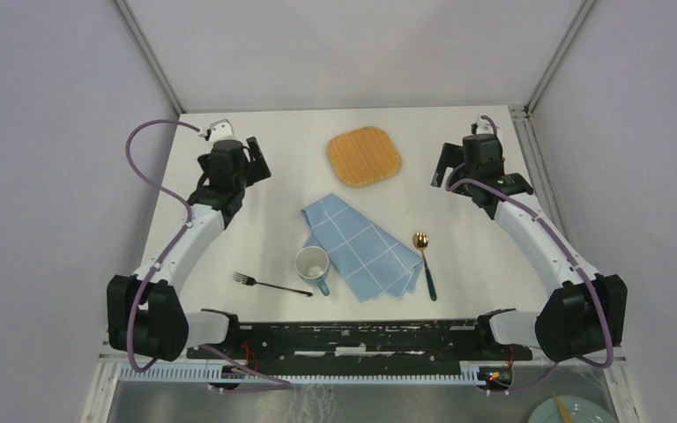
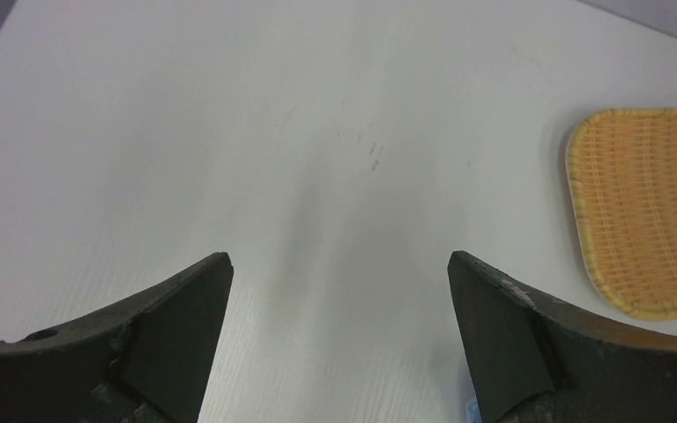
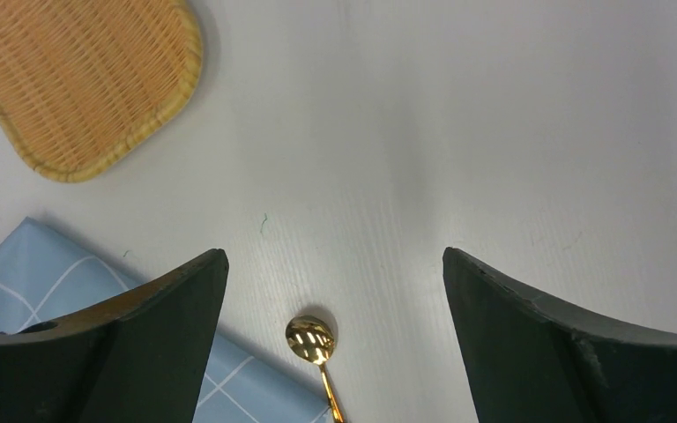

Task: Set the dinner table for one person
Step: Move the plate to the center of the board.

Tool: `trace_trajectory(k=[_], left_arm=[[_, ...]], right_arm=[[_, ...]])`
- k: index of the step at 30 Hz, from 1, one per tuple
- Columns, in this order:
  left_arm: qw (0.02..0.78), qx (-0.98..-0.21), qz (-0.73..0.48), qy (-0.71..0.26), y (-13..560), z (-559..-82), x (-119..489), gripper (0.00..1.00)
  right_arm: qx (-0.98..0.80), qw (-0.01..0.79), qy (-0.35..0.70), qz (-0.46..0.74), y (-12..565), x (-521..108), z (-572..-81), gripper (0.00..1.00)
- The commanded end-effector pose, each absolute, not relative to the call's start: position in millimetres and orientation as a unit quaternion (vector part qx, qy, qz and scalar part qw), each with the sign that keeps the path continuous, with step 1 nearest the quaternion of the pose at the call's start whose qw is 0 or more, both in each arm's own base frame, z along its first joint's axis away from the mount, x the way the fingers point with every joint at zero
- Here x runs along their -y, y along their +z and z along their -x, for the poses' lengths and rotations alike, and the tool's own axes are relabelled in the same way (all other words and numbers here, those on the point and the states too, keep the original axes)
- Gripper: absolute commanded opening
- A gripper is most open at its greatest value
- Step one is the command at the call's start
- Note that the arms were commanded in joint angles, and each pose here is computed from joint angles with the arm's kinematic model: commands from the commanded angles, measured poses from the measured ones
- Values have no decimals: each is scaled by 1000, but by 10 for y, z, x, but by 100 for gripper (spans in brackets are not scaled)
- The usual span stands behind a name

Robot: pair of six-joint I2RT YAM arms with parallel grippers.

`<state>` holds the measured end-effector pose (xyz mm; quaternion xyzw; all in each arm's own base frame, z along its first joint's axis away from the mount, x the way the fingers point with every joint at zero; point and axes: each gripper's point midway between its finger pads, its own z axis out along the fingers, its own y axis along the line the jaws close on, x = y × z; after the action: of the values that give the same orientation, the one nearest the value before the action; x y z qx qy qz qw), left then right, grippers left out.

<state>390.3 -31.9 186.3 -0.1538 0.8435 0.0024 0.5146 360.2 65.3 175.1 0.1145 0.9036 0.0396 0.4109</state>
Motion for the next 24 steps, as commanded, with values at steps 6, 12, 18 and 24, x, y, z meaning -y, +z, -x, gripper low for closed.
trace_trajectory(k=[6,12,18,24], left_arm=[[592,-777,185,109,2363,-3988,-119,100],[548,-747,313,209,2390,-3831,-533,100],[560,-747,333,135,2408,-3911,-492,100],[587,-717,342,155,2656,-3821,-611,100]], right_arm=[[-865,487,-1,-122,1985,-452,-3615,98],[-875,451,-153,-89,2171,-188,-3499,98],[-845,496,-195,-48,2440,-238,-3430,98],[-845,478,-229,-66,2378,-154,-3438,98]])
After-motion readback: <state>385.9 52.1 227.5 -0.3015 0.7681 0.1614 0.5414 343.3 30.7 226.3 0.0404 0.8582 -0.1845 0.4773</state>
